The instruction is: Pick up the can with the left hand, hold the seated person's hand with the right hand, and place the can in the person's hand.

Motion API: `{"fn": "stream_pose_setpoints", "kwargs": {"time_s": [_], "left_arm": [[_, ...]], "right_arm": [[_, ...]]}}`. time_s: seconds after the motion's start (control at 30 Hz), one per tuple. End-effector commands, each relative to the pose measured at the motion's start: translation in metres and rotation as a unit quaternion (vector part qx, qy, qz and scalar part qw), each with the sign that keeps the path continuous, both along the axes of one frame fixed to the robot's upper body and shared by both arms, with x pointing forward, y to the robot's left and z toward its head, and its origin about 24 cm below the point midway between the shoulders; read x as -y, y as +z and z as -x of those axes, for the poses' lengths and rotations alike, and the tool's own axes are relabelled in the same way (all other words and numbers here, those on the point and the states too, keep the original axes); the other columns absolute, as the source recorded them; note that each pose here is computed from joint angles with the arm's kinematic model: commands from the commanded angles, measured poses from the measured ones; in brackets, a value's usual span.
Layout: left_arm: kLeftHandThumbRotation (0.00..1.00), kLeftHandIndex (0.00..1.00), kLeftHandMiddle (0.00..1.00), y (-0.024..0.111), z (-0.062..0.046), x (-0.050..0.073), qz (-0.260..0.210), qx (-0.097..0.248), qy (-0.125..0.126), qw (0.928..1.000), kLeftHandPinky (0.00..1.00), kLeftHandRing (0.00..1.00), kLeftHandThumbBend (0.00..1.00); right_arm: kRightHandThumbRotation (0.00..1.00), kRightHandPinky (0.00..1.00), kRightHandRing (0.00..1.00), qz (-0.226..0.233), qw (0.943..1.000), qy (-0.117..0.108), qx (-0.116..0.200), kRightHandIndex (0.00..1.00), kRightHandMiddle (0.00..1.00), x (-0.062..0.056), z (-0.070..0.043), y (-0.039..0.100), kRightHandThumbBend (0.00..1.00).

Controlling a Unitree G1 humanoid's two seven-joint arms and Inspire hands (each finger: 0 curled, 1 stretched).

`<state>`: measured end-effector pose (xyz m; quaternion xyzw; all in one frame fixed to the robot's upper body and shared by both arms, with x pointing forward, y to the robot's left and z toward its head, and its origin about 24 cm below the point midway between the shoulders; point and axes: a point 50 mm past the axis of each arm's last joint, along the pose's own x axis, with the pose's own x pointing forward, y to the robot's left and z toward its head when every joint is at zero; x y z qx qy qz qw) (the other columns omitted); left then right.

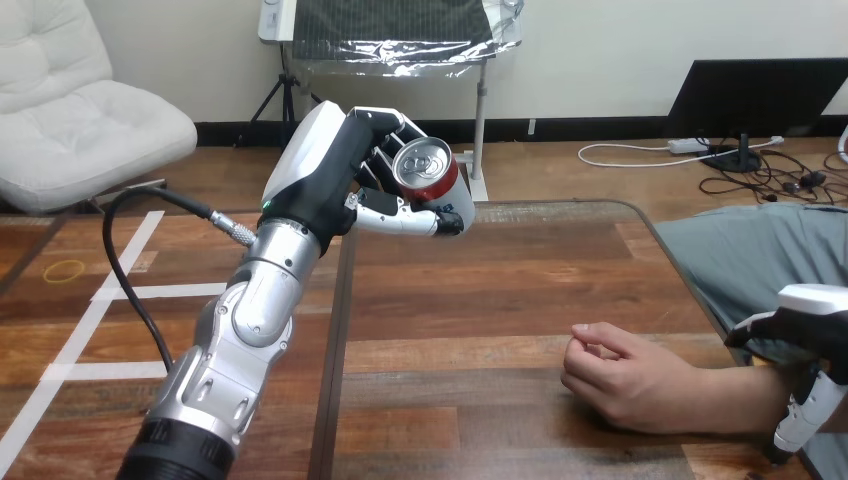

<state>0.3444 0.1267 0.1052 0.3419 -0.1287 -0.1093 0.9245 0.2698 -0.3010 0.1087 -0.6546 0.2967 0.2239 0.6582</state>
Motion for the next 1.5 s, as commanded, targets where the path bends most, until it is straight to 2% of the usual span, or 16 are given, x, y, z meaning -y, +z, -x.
{"fn": "stream_pose_setpoints", "kwargs": {"time_s": [0.0, 0.53, 0.9, 1.33, 1.47], "left_arm": [[0.0, 0.49, 0.46, 0.036, -0.006, 0.003, 0.013, 0.066, -0.006, 0.9977, 0.32, 0.39, 0.64], [0.0, 0.49, 0.46, 0.035, -0.005, 0.0, 0.006, 0.066, -0.004, 0.9978, 0.34, 0.39, 0.64], [0.0, 0.49, 0.46, 0.035, -0.005, 0.0, 0.01, 0.064, -0.006, 0.9979, 0.34, 0.4, 0.64], [0.0, 0.49, 0.46, 0.033, -0.004, -0.001, 0.014, 0.059, -0.004, 0.9981, 0.34, 0.39, 0.64], [0.0, 0.49, 0.46, 0.033, -0.004, -0.001, 0.011, 0.061, -0.003, 0.9981, 0.33, 0.39, 0.64]], "right_arm": [[0.09, 0.96, 0.98, 0.03, 0.9994, 0.008, 0.016, 0.91, 0.96, 0.001, -0.016, 0.018, 0.83], [0.15, 0.96, 0.96, 0.062, 0.9975, 0.033, -0.012, 0.9, 0.95, -0.003, -0.028, 0.003, 0.83], [0.16, 0.95, 0.93, 0.074, 0.9958, 0.051, -0.016, 0.89, 0.93, -0.01, -0.031, 0.0, 0.79], [0.09, 0.86, 0.86, 0.056, 0.9974, 0.034, -0.032, 0.86, 0.88, -0.016, -0.032, -0.008, 0.73], [0.07, 0.77, 0.8, 0.055, 0.9972, 0.035, -0.037, 0.84, 0.84, -0.018, -0.033, -0.011, 0.71]]}}
